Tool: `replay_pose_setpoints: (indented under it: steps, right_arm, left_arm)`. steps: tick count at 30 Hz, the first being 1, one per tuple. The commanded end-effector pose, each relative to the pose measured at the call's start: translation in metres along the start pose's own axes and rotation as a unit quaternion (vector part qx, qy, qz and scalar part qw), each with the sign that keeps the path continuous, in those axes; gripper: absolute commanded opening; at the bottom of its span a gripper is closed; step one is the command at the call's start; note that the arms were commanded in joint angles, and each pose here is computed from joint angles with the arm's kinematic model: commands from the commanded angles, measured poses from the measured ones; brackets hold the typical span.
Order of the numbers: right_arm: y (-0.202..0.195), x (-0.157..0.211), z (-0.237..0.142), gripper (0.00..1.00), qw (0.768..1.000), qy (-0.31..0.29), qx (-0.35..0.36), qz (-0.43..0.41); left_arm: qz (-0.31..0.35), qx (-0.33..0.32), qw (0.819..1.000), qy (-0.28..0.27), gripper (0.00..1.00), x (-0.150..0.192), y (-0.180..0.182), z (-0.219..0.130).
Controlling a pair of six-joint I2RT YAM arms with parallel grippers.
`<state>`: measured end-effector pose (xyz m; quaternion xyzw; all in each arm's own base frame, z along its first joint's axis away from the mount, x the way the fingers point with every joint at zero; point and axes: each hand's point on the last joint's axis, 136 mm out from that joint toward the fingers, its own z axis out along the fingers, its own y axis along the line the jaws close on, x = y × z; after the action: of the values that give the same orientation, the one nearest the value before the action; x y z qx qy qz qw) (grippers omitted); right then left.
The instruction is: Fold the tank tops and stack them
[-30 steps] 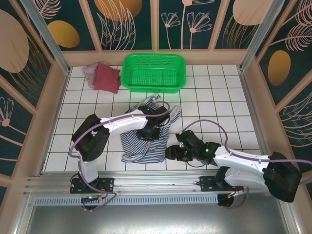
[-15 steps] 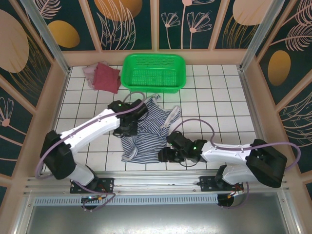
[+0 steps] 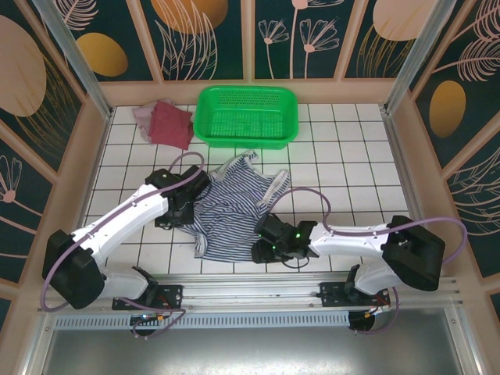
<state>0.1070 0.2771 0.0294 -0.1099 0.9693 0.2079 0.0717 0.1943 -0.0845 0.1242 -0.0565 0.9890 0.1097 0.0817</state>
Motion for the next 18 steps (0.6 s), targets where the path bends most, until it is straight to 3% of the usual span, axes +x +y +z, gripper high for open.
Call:
replay_pose_setpoints:
  steps: [1,11,18]
  right_arm:
    - [-0.006,0.000,0.000,0.49,0.999,-0.002,0.030,-0.012]
    - [0.018,-0.015,0.017,0.47,0.998,-0.007,0.034,-0.051]
    - [0.014,-0.006,0.022,0.34,0.996,0.005,0.064,-0.062]
  left_arm:
    - [0.006,-0.015,1.000,-0.005,0.00,0.000,0.012,0.001]
    - [-0.010,-0.016,1.000,-0.003,0.00,0.006,0.023,0.006]
    - [-0.004,-0.018,1.000,-0.001,0.00,0.007,0.023,0.007]
